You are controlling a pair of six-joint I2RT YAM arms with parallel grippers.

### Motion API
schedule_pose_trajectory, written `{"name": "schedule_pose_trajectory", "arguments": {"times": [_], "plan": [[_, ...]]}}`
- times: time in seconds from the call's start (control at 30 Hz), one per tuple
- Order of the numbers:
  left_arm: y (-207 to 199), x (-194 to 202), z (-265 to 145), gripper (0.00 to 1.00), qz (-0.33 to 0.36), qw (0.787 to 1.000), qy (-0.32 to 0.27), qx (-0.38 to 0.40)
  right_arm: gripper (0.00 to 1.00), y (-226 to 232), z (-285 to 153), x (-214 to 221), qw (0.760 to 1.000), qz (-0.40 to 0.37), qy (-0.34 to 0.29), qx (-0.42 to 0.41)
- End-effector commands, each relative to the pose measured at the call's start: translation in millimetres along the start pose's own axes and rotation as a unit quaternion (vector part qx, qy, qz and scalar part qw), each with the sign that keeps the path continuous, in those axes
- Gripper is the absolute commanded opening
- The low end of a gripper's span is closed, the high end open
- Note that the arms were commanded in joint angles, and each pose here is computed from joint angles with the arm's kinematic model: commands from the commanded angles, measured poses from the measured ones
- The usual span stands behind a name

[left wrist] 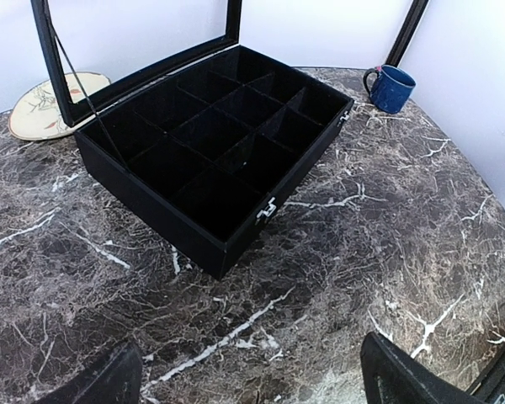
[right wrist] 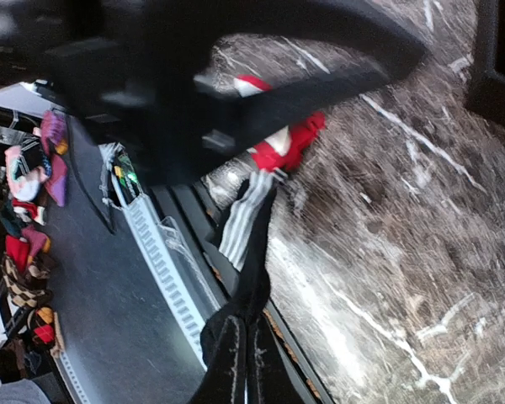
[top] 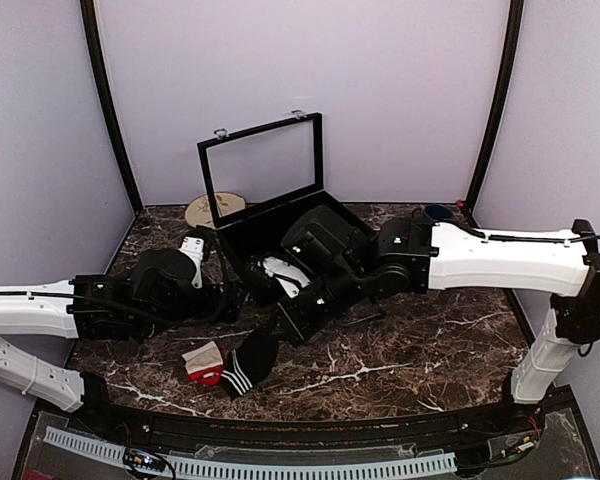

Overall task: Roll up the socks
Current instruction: Flatten out the sock at the center of the board.

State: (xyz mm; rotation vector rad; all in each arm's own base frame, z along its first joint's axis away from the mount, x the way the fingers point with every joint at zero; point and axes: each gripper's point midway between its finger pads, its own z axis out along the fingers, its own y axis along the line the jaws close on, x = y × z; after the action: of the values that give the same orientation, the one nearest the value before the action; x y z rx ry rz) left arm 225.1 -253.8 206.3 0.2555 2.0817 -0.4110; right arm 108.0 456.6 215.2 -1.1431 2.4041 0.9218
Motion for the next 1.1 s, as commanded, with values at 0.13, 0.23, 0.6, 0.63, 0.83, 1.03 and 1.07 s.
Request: {"name": "schedule_pose_trajectory", "arguments": {"times": [0.13,0.23,0.6,0.63,0.83,1.03,1.07], "plan": [[-9.1,18.8,16.8,0.93,0.014,1.0,0.021,0.007,0.0,-96.2,16.2,47.7,0.998,0.046,0.021,0.047],[-17.8,27.8,27.2,0.93,0.032,0.999,0.039,0.014,0.0,-148.2,30.9,80.4,0.993,0.065,0.049,0.086],[-43.4,44.3,53.2,0.93,0.074,0.994,0.079,0.035,0.0,-252.2,18.0,105.2,0.973,0.114,0.059,0.191],[-44.6,45.9,54.5,0.93,0.076,0.993,0.081,0.037,0.0,-257.1,16.9,105.9,0.972,0.114,0.061,0.198],[-48.9,58.4,60.3,0.93,0.089,0.99,0.098,0.048,0.03,-285.6,14.3,100.4,0.964,0.102,0.075,0.234],[-55.0,71.1,69.8,0.93,0.108,0.986,0.113,0.059,0.16,-309.5,16.7,87.3,0.959,0.096,0.081,0.255],[-56.6,73.0,71.9,0.93,0.112,0.985,0.116,0.061,0.22,-313.4,17.2,89.7,0.957,0.097,0.086,0.259]]}}
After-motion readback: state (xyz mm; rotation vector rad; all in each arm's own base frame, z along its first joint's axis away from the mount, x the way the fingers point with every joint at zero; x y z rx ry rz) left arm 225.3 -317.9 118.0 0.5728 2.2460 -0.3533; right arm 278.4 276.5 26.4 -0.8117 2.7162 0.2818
